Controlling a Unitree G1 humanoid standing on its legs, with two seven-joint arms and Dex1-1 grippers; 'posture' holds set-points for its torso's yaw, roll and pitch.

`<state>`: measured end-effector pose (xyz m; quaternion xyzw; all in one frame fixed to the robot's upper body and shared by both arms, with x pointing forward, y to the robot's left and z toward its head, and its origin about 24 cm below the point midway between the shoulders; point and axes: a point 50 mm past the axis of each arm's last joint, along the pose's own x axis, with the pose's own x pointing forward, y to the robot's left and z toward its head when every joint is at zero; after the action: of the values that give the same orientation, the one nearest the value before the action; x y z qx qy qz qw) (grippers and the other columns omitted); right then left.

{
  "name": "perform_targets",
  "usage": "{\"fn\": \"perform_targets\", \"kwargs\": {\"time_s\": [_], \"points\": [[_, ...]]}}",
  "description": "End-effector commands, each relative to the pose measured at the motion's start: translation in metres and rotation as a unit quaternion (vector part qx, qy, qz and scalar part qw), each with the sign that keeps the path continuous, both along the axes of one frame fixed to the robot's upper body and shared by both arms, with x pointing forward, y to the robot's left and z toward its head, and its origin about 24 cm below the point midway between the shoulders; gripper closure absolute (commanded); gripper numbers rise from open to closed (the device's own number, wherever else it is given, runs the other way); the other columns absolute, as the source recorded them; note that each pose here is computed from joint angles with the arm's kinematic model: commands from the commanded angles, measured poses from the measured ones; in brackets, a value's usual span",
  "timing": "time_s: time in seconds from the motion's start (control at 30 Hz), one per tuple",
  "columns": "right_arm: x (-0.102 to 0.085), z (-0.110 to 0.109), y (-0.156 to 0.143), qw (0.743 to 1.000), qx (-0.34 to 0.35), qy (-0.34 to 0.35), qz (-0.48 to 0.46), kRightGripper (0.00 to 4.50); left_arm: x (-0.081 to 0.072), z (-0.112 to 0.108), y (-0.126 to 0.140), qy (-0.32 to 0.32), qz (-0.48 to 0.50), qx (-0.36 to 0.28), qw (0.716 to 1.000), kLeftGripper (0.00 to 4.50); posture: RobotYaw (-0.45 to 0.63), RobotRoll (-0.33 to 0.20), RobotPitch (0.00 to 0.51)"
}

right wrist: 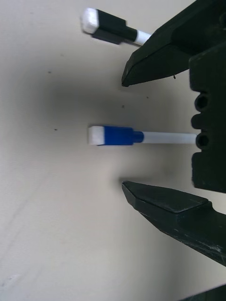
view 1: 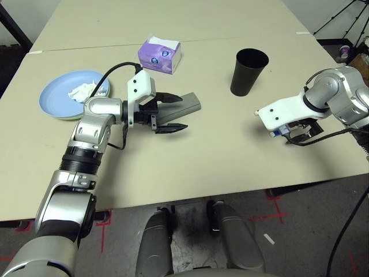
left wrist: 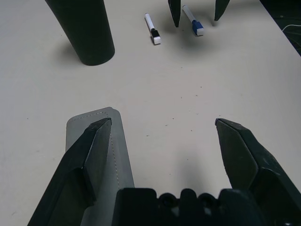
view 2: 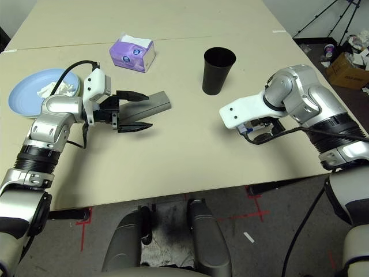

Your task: Organize and tidy the items on the table.

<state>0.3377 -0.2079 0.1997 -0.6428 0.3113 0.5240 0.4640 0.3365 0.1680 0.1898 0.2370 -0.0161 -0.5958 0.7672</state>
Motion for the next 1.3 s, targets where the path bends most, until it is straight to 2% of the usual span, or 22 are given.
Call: {"fn": "perform_targets", "kwargs": {"time_s": [0.03,0.23,0.27,0.37,0.6,0.67,0.87,1.1,1.2,1.3], "points": [[0.000,-0.003,0.000,1.000,-0.012,0.010,0.005,0.00,-0.002,-0.001,0.001,0.000,-0.001,0.015,1.000,0.01,-0.08,0.000,0.217],[0.000,-0.004,0.002,1.000,-0.012,0.014,0.007,0.00,-0.001,0.000,0.002,-0.001,0.000,0.015,1.000,0.01,-0.08,0.000,0.216],[-0.001,-0.005,0.003,1.000,-0.012,0.017,0.008,0.18,-0.001,0.000,0.001,-0.002,0.000,0.015,1.000,0.00,-0.08,0.000,0.216],[-0.001,-0.006,0.004,1.000,-0.010,0.022,0.008,0.96,-0.001,0.000,0.002,-0.002,0.000,0.015,1.000,0.00,-0.08,0.000,0.216],[-0.002,-0.001,0.008,1.000,-0.004,0.023,0.011,3.59,-0.001,0.001,0.002,-0.003,0.002,0.016,1.000,0.00,-0.07,0.000,0.214],[-0.002,0.001,0.009,1.000,0.000,0.022,0.009,4.09,0.000,0.001,0.003,-0.004,0.003,0.016,1.000,0.00,-0.08,0.000,0.213],[0.002,0.021,0.016,0.998,0.054,0.023,0.002,4.09,0.000,0.000,0.004,-0.003,0.003,0.017,1.000,0.00,-0.08,0.000,0.204],[0.003,0.056,0.023,0.990,0.136,0.023,-0.003,4.09,0.001,0.000,0.003,-0.003,0.001,0.019,1.000,0.00,-0.09,0.000,0.193],[-0.001,0.078,0.037,0.970,0.238,0.053,-0.016,4.09,0.002,0.001,0.004,-0.003,0.001,0.022,1.000,0.00,-0.09,0.000,0.183],[0.002,0.102,0.049,0.926,0.364,0.088,-0.043,4.09,0.003,0.002,0.004,-0.004,0.002,0.022,1.000,0.00,-0.09,0.000,0.182]]}}
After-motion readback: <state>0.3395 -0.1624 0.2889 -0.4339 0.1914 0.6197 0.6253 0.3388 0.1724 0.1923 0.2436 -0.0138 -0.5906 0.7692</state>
